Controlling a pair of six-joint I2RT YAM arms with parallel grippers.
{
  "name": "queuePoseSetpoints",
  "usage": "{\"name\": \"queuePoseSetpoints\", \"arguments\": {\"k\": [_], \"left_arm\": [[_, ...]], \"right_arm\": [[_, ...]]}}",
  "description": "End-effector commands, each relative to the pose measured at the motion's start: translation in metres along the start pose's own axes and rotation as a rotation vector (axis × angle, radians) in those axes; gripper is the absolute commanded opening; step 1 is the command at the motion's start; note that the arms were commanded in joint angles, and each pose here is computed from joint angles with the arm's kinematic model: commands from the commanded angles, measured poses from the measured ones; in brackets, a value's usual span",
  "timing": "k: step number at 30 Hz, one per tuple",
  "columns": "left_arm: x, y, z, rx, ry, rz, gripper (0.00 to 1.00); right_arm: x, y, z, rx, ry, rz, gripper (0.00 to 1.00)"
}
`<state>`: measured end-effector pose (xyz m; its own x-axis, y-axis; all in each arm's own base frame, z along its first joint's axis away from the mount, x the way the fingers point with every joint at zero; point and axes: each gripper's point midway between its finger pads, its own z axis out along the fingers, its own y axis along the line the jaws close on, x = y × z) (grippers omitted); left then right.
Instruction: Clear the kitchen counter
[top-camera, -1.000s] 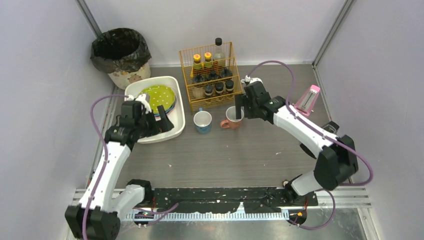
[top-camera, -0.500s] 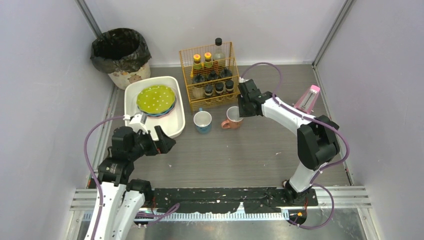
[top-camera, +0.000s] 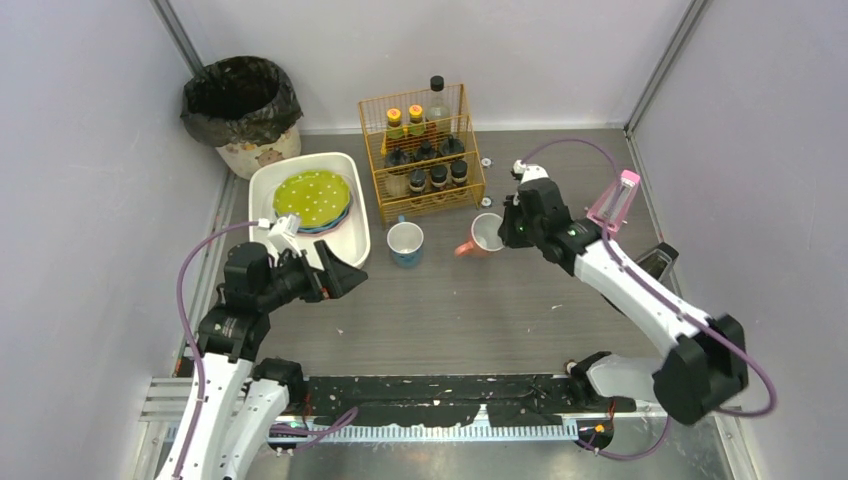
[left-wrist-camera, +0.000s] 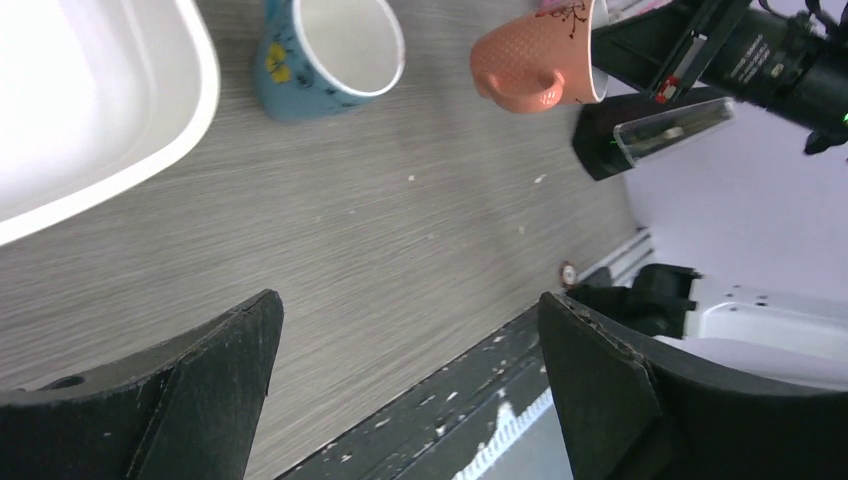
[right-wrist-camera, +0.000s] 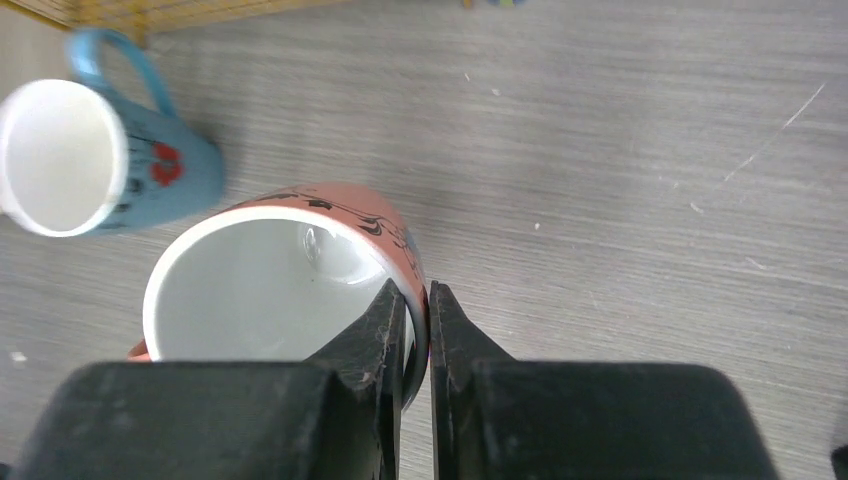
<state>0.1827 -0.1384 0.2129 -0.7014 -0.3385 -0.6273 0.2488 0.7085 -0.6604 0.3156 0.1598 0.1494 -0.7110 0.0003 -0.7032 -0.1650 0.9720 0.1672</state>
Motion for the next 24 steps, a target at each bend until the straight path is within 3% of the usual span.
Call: {"name": "queuePoseSetpoints", "arguments": {"k": [1, 10, 17, 24], "left_arm": [[-0.031, -0.05, -0.003, 0.18, -0.047, -0.018, 1.0], [-0.065, -0.119, 0.003, 0.43, -0.037, -0.123, 1.0], [-0.084, -0.167, 0.009, 0.588, -0.04, -0.203, 1.0], [-0.093, -0.178, 0.027, 0.62, -0.056, -0.305, 1.0]], "right_arm": [[-0.061, 0.032, -0.051, -0.194, -0.291, 0.064, 0.05], [-0.101, 0.088, -0.147, -0.611, -0.619, 0.04, 0.06], [-0.113, 0.114, -0.194, -0.815, -0.754, 0.007, 0.05], [-0.121, 0.136, -0.218, -0.959, -0.808, 0.019, 0.05]]}}
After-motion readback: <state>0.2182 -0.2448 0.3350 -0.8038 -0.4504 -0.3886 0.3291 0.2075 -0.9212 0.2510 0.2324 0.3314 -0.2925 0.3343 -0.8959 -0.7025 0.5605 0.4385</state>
